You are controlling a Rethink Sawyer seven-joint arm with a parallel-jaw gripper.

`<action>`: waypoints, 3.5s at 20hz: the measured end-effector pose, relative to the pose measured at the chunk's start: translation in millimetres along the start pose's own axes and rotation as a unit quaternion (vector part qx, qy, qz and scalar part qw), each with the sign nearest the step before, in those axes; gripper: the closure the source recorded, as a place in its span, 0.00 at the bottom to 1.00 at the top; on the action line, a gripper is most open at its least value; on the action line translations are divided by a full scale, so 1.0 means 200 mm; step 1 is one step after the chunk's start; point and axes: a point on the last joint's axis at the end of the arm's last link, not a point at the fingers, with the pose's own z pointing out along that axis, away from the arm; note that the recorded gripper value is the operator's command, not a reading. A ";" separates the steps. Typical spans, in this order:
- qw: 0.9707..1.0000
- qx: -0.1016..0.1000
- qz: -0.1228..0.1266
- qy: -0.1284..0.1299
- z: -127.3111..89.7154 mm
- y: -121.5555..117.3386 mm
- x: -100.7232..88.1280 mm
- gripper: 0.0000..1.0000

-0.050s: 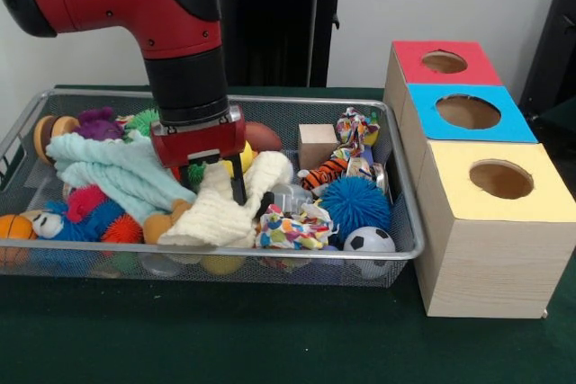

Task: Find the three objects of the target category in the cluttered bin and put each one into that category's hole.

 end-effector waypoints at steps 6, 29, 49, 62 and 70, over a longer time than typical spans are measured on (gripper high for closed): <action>1.000 -0.003 0.013 0.000 0.00 -0.03 0.01 0.00; 1.000 -0.005 0.016 0.002 0.00 -0.02 0.01 0.00; 0.996 0.063 -0.050 0.037 -0.04 0.09 -0.04 0.00; 0.988 0.115 -0.079 0.065 -0.09 0.10 -0.11 0.00; 0.988 0.125 -0.063 0.071 -0.10 0.03 -0.09 0.00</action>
